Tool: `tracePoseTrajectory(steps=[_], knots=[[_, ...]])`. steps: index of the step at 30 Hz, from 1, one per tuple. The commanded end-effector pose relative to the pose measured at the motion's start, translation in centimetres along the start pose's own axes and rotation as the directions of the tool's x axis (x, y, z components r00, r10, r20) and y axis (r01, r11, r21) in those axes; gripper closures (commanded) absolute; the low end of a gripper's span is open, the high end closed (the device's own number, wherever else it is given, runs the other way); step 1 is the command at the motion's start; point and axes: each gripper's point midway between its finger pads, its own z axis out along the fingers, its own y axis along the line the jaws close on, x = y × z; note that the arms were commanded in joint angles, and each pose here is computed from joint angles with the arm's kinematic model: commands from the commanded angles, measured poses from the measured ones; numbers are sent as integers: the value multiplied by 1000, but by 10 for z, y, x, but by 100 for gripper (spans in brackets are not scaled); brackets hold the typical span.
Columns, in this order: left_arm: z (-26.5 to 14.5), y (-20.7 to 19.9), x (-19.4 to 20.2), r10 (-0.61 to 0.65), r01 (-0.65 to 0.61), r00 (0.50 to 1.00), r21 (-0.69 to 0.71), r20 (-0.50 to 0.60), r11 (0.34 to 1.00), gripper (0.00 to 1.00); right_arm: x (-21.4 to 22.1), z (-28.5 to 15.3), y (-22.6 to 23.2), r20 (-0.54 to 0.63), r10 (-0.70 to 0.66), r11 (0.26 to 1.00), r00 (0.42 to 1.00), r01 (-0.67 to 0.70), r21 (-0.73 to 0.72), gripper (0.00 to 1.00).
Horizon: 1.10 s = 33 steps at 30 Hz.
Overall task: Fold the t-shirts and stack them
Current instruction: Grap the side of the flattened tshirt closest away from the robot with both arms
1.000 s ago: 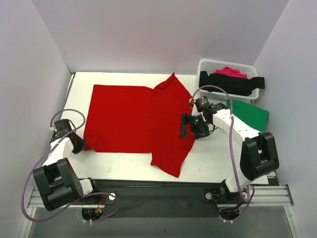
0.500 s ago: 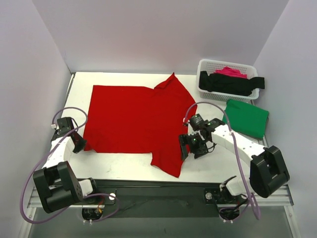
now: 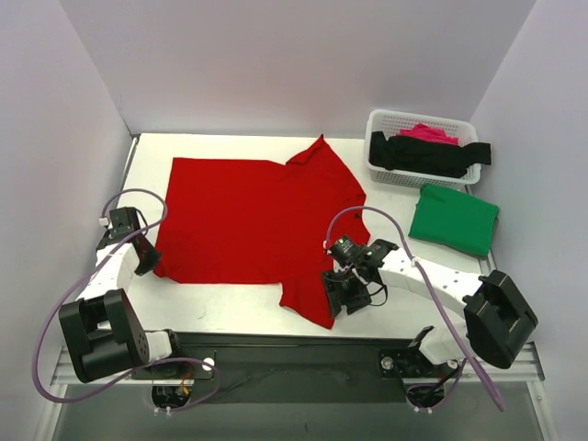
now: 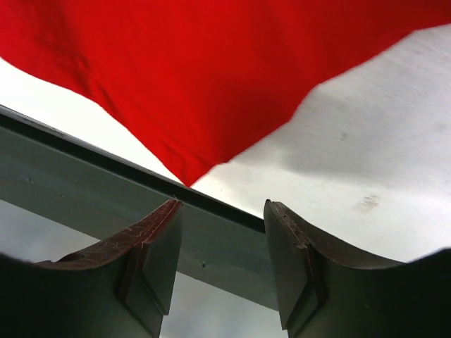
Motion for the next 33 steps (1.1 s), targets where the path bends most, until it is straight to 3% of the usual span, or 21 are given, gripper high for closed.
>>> tracePoseTrajectory(steps=[1,26,33], knots=[[-4,-4,-15,36,-36,999,-8,30,999,100,-5,2,8,48,22,1000,999,-23,10,51],[2,-4,-14,120,-121,993,-32,-19,992,100,21,42,11,-42,8,993,999,-3,122,70],[3,-4,-14,123,-123,992,-29,-25,992,100,26,47,7,-77,18,988,997,-6,153,91]])
